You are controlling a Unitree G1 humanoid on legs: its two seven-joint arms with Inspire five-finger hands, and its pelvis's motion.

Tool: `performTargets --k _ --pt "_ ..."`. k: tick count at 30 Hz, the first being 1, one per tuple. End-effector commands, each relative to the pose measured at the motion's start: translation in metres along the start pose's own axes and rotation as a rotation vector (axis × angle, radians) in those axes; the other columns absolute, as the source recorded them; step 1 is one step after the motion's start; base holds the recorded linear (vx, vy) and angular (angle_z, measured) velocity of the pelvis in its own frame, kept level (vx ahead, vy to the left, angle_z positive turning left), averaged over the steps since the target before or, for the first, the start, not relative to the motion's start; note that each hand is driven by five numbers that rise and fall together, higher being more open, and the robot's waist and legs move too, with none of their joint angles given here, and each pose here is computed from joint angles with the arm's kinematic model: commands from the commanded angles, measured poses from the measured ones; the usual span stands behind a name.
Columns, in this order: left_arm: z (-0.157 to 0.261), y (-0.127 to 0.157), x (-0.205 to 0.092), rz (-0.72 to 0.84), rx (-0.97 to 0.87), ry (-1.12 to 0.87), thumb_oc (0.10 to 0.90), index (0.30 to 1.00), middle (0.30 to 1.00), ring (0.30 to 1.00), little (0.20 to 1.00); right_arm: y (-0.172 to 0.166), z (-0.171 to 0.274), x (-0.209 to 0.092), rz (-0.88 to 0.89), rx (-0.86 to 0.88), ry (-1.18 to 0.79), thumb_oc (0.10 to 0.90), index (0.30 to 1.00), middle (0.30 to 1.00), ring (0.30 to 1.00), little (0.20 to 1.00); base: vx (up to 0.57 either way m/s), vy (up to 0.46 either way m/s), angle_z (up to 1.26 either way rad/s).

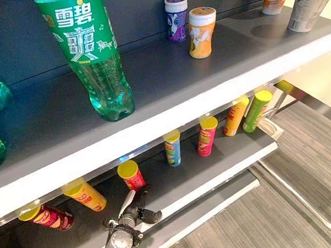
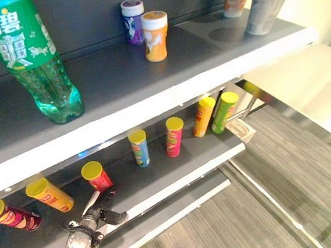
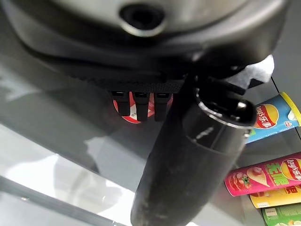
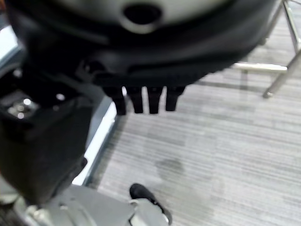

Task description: Put the goods on the table back onto the shelves and tidy them up.

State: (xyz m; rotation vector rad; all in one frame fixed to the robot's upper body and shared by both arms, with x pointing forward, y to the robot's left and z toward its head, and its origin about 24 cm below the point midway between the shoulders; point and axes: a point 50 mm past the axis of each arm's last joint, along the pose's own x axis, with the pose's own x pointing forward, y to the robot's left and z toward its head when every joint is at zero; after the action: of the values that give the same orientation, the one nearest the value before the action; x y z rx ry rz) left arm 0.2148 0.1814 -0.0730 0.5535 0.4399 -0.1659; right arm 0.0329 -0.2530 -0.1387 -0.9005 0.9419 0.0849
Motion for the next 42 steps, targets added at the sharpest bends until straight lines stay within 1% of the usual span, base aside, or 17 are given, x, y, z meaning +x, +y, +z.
performTargets --k 1,21,30,36,38,42 --pt "0.040 0.036 0.022 0.169 0.027 -0.175 0.800 0.900 0.900 0.900 0.900 -0.002 0.001 -0.006 -0.039 0.008 -0.051 0.800 0.900 0.900 0.900 0.900 0.00 0.000 0.00" --pt "0.017 0.048 0.026 0.306 0.081 -0.055 0.800 0.900 0.900 0.900 0.900 0.006 0.001 -0.009 -0.054 0.007 -0.055 0.800 0.900 0.900 0.900 0.900 0.01 -0.008 -0.03" --pt "0.012 0.045 0.026 0.318 0.101 -0.036 0.800 0.900 0.900 0.900 0.900 0.011 0.002 -0.010 -0.051 0.017 -0.053 0.800 0.900 0.900 0.900 0.900 0.00 0.000 0.00" --pt "0.022 0.041 0.023 0.293 0.079 -0.101 0.800 0.900 0.900 0.900 0.900 0.011 0.001 -0.009 -0.056 0.026 -0.037 0.800 0.900 0.900 0.900 0.900 0.00 0.000 0.00" --pt "0.031 0.036 0.016 0.249 0.054 -0.171 0.800 0.900 0.900 0.900 0.900 0.010 0.000 -0.008 -0.066 0.040 -0.020 0.800 0.900 0.900 0.900 0.900 0.00 0.020 0.03" --pt "0.038 0.034 0.005 0.200 0.011 -0.231 0.800 0.900 0.900 0.900 0.900 0.009 -0.004 -0.008 -0.066 0.047 0.007 0.800 0.900 0.900 0.900 0.900 0.00 0.015 0.05"
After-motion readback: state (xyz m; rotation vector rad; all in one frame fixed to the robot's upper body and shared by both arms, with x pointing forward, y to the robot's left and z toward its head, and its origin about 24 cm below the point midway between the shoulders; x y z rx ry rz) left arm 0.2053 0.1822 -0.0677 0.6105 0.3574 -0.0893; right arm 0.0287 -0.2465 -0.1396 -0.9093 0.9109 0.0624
